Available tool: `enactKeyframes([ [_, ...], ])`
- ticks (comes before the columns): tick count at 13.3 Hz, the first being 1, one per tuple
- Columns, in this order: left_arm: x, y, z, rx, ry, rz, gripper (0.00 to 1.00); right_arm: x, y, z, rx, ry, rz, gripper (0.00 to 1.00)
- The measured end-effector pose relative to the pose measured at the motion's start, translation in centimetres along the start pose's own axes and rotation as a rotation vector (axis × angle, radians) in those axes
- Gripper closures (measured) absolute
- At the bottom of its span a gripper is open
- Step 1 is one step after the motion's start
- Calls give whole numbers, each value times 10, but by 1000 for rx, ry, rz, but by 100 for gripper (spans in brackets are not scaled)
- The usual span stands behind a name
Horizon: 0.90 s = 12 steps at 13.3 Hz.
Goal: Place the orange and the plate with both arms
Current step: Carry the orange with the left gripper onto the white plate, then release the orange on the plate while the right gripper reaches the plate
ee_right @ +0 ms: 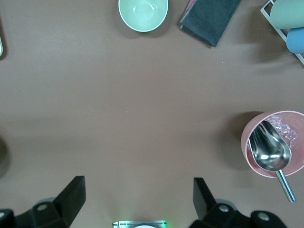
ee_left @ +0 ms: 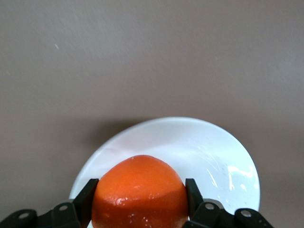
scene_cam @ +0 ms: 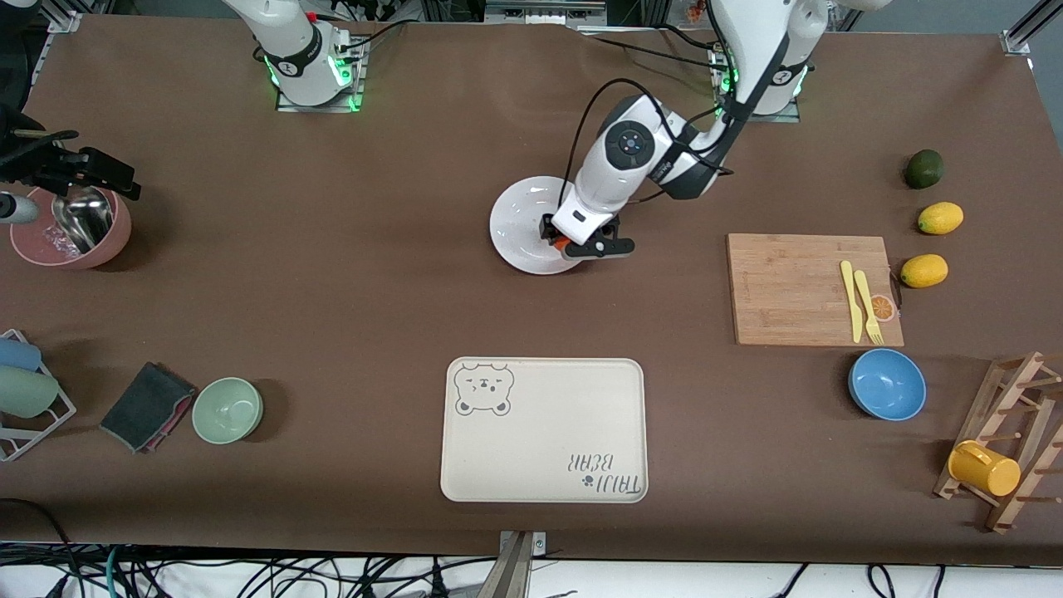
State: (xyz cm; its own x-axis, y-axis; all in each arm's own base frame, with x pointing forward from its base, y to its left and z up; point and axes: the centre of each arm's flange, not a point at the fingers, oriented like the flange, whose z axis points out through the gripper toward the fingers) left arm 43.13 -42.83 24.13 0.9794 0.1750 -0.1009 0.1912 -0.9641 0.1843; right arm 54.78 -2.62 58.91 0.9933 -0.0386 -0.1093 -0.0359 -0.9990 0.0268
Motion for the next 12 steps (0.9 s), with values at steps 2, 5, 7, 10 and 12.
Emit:
enactKeyframes([
  [2,-22,15,4,1,-10,-13,22,0,0,0,0,0,0,0],
  [5,-58,32,20,19,-35,-32,22,2,-2,3,0,-5,-4,0],
  [7,-70,32,40,45,-58,-33,22,7,-13,13,-3,-25,-31,0],
  [10,-69,26,64,58,-70,-45,22,24,-57,49,-5,-99,-103,0],
  [12,-65,26,62,54,-65,-50,22,33,-99,82,78,-167,-151,0],
])
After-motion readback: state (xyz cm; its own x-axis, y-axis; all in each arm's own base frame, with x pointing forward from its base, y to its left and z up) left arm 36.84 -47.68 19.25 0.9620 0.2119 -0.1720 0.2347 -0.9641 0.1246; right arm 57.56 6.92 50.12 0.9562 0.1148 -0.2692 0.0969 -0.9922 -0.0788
